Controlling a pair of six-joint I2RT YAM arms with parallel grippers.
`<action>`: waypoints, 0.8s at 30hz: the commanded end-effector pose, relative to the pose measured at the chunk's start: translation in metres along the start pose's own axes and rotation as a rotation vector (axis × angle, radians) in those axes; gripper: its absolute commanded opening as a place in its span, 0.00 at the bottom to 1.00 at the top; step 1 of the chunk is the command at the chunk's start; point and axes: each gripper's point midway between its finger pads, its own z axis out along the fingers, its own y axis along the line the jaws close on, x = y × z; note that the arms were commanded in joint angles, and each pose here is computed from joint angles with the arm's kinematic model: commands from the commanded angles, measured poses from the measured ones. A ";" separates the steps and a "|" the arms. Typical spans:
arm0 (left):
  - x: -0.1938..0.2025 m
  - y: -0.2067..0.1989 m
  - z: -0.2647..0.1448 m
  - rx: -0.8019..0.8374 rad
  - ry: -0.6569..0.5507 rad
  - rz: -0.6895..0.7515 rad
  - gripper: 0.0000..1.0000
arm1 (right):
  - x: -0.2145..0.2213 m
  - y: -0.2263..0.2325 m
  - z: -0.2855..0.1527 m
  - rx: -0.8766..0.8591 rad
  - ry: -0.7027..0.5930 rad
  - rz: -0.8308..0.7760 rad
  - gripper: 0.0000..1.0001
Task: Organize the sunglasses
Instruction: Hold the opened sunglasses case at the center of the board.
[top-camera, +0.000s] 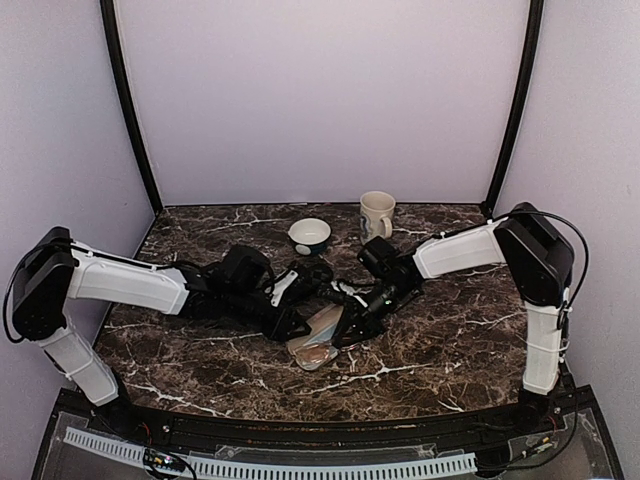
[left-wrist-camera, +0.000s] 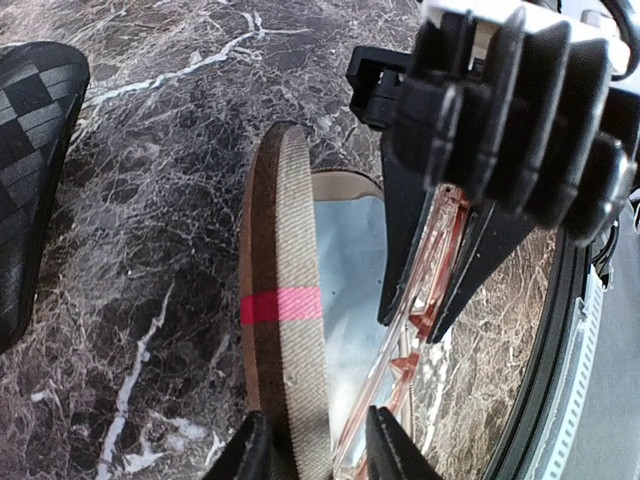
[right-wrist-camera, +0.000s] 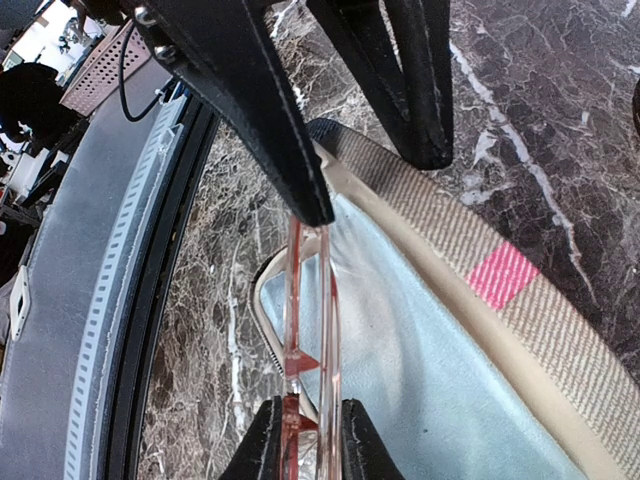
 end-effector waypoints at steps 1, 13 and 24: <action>-0.015 -0.010 -0.001 0.039 -0.029 0.037 0.30 | -0.007 0.003 -0.006 0.020 -0.016 -0.022 0.17; -0.012 -0.017 0.006 0.071 0.000 0.114 0.22 | -0.013 0.001 -0.007 0.022 -0.013 -0.030 0.17; -0.013 -0.021 0.009 0.096 -0.003 0.204 0.21 | -0.009 -0.001 -0.006 0.009 0.022 -0.029 0.19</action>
